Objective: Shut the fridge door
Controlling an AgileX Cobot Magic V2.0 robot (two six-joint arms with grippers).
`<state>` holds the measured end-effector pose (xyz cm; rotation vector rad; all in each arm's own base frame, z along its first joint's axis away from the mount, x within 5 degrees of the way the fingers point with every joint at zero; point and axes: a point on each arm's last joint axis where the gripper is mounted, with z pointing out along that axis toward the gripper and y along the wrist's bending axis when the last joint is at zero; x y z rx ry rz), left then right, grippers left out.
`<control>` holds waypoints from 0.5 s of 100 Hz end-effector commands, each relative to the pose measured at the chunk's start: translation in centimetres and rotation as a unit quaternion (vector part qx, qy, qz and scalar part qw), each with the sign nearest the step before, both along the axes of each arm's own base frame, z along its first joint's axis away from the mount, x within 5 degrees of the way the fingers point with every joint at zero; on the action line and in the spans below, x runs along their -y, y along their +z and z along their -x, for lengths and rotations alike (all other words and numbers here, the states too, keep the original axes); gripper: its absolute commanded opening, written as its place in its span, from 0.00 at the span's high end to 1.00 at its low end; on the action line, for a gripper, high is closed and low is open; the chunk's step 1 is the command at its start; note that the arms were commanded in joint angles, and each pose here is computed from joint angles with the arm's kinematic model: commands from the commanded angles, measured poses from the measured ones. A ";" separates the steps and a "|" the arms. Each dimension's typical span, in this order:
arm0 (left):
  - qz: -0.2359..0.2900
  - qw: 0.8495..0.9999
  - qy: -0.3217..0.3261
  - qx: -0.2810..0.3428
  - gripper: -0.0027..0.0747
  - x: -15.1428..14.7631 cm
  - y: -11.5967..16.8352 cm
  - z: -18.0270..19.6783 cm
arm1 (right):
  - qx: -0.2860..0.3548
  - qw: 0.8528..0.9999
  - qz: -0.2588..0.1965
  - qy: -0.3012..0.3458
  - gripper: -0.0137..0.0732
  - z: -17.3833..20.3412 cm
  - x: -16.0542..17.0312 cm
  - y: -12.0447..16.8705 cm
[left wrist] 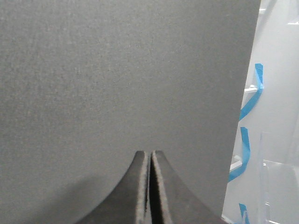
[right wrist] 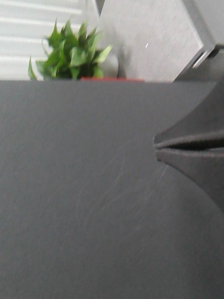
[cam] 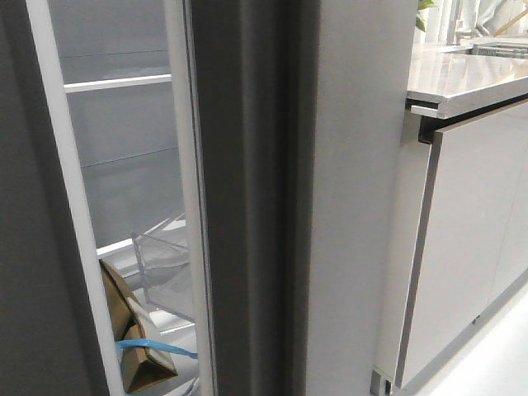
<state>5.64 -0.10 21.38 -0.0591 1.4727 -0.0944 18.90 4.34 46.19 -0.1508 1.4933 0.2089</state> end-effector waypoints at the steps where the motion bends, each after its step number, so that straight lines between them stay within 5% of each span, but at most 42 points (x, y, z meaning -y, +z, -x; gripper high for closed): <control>1: 0.003 1.000 -0.003 0.015 0.99 0.0 -0.4 -0.2 | 0.063 0.998 -0.011 0.018 0.93 -0.2 -0.8 2.9; 50: 0.003 1.000 -0.003 0.015 0.99 0.0 -0.4 -0.2 | 0.066 0.991 -0.018 0.112 0.93 -2.7 -6.2 4.9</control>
